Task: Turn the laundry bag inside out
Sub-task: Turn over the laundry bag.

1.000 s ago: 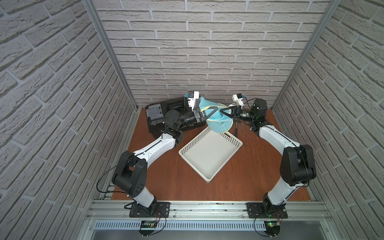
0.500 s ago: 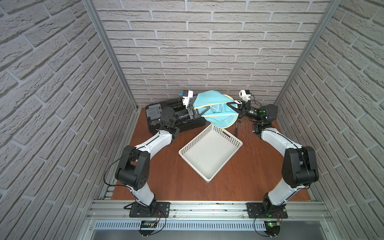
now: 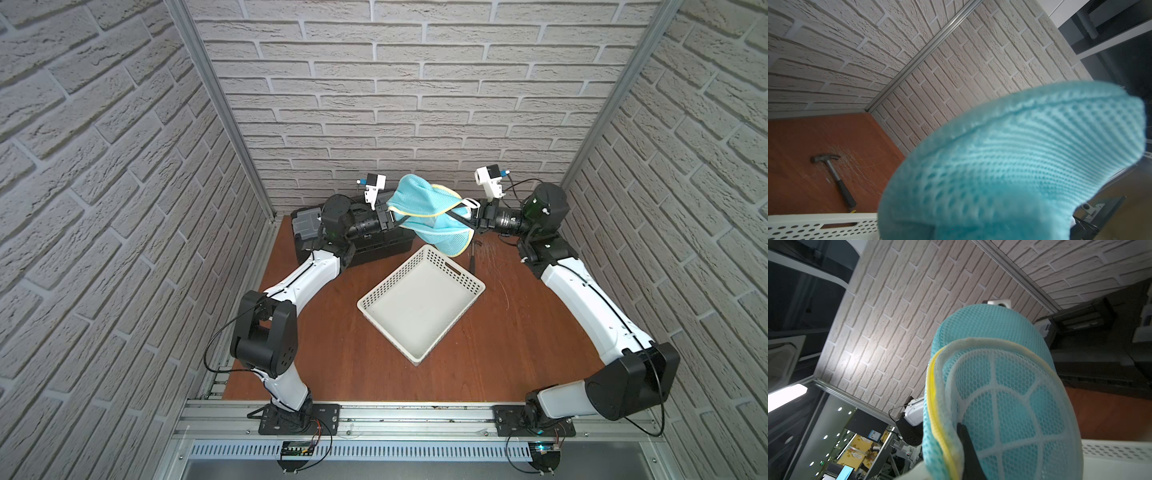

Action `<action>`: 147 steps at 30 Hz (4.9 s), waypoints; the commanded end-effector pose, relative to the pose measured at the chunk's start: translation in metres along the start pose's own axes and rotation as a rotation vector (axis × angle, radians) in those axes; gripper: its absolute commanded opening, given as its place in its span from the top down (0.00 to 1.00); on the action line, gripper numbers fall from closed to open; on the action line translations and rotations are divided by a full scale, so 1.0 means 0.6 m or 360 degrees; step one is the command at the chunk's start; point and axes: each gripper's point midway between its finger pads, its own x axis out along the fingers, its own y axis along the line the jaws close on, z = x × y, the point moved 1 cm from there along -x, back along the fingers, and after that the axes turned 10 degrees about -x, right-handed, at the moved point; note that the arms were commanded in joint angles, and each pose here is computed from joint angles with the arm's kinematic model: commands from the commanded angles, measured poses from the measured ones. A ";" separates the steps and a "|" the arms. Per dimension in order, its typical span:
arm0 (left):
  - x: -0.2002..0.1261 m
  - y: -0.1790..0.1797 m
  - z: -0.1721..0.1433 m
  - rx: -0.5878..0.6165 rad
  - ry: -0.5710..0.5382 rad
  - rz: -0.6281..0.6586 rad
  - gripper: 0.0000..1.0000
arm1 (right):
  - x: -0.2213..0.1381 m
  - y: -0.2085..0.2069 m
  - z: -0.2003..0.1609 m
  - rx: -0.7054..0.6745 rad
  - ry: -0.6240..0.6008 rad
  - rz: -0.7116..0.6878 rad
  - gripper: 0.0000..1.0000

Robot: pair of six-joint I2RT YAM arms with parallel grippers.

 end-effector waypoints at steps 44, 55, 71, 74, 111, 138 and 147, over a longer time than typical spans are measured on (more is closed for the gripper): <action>-0.005 0.001 -0.170 0.1973 0.0761 0.1016 0.17 | -0.037 -0.102 -0.189 0.0066 0.0679 -0.0470 0.97; -0.019 -0.017 -0.150 0.1606 0.0656 0.0797 0.74 | -0.053 -0.080 -0.201 -0.0051 0.0743 -0.0455 0.97; -0.016 0.043 -0.099 0.0641 0.0502 0.0482 1.00 | -0.040 0.083 -0.163 -0.0187 0.0562 0.0210 0.97; -0.002 0.043 -0.105 0.0547 0.0519 0.0393 0.99 | -0.036 0.107 -0.146 -0.0231 0.0544 0.0269 0.97; -0.008 -0.122 -0.085 0.2181 -0.0032 0.0737 0.02 | -0.058 -0.133 -0.166 0.0019 0.0619 -0.0673 0.97; -0.047 0.076 -0.145 -0.0859 -0.0576 0.1206 0.01 | -0.087 -0.222 -0.101 -0.0419 0.0185 -0.1303 0.97; 0.013 0.106 -0.148 -0.0969 -0.0449 0.1168 0.02 | -0.085 -0.201 -0.056 -0.0508 -0.0047 -0.1334 0.97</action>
